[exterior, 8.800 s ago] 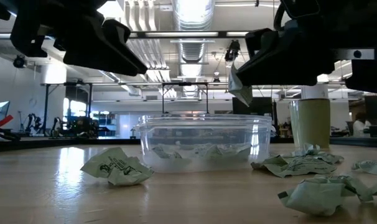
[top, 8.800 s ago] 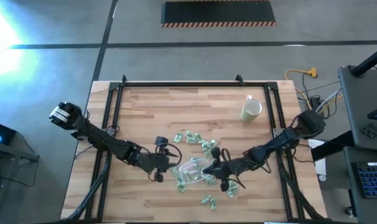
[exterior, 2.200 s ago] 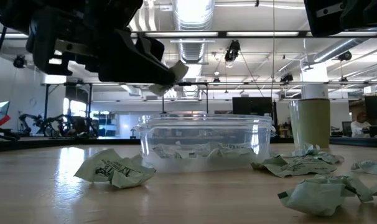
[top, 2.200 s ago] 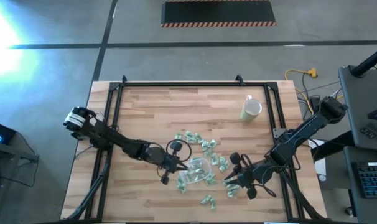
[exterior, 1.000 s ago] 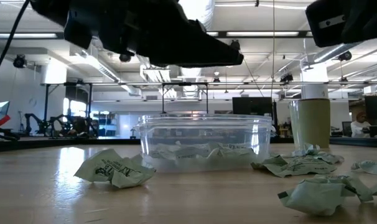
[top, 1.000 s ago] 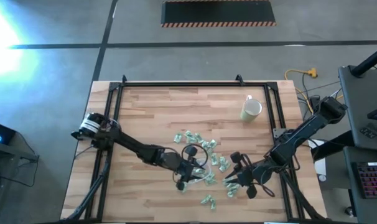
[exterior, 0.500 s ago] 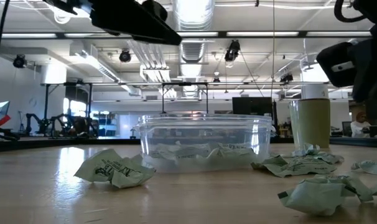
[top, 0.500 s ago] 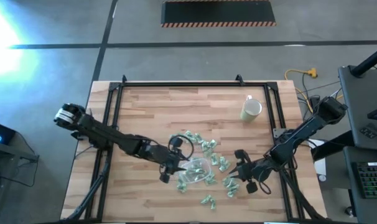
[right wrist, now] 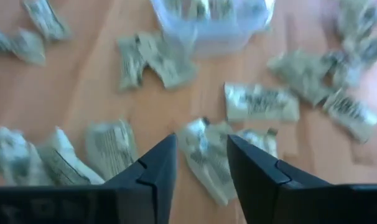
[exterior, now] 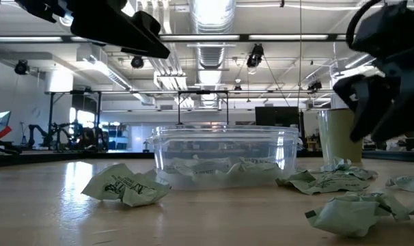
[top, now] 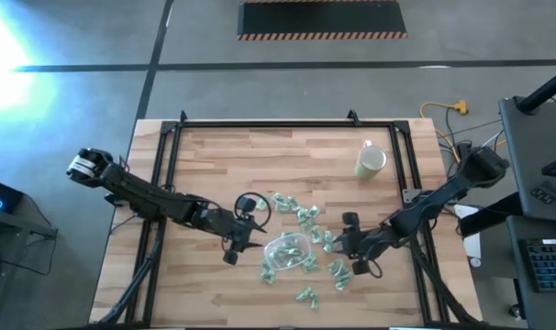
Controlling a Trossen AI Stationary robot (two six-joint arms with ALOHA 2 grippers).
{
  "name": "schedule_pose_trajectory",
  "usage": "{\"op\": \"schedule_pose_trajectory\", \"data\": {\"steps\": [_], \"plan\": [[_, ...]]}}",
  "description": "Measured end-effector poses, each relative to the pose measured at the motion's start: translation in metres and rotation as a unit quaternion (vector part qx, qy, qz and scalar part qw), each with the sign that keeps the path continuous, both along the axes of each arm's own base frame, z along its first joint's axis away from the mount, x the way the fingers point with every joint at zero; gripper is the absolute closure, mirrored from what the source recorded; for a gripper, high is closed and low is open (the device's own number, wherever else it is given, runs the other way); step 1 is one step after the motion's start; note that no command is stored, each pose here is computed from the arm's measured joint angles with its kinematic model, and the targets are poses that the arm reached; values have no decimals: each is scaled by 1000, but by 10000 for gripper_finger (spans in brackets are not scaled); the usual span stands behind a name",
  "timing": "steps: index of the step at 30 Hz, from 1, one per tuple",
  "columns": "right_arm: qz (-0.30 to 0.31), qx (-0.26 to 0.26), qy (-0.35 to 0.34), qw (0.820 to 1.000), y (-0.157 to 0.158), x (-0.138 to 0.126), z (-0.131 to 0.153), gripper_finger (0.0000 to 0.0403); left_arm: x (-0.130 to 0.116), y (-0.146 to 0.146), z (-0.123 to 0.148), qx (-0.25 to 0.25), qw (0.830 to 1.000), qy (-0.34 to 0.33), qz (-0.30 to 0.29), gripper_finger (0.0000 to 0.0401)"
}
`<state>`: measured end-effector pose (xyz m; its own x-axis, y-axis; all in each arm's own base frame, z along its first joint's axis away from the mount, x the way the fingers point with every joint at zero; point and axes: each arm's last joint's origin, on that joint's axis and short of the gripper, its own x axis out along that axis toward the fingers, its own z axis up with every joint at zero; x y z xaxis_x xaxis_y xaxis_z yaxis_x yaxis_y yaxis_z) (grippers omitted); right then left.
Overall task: Pick and place items into bin
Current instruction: Put the Stevia packet into the transparent bin
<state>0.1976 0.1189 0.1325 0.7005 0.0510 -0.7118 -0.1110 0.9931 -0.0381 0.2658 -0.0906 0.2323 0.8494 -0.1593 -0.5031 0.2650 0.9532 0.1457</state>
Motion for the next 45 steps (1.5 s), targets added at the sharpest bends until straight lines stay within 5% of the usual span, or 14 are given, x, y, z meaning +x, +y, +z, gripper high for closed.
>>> {"op": "schedule_pose_trajectory", "data": {"steps": [13,29,45], "plan": [[-6,-17,54,998,-1,7,-24,235,0,0,-1,-2,1000,7,2,234],[9,-35,52,998,-1,7,-23,369,0,0,-1,-2,1000,7,2,234],[100,-71,-40,992,19,40,27,385,0,0,-1,-1,1000,7,2,234]]}}
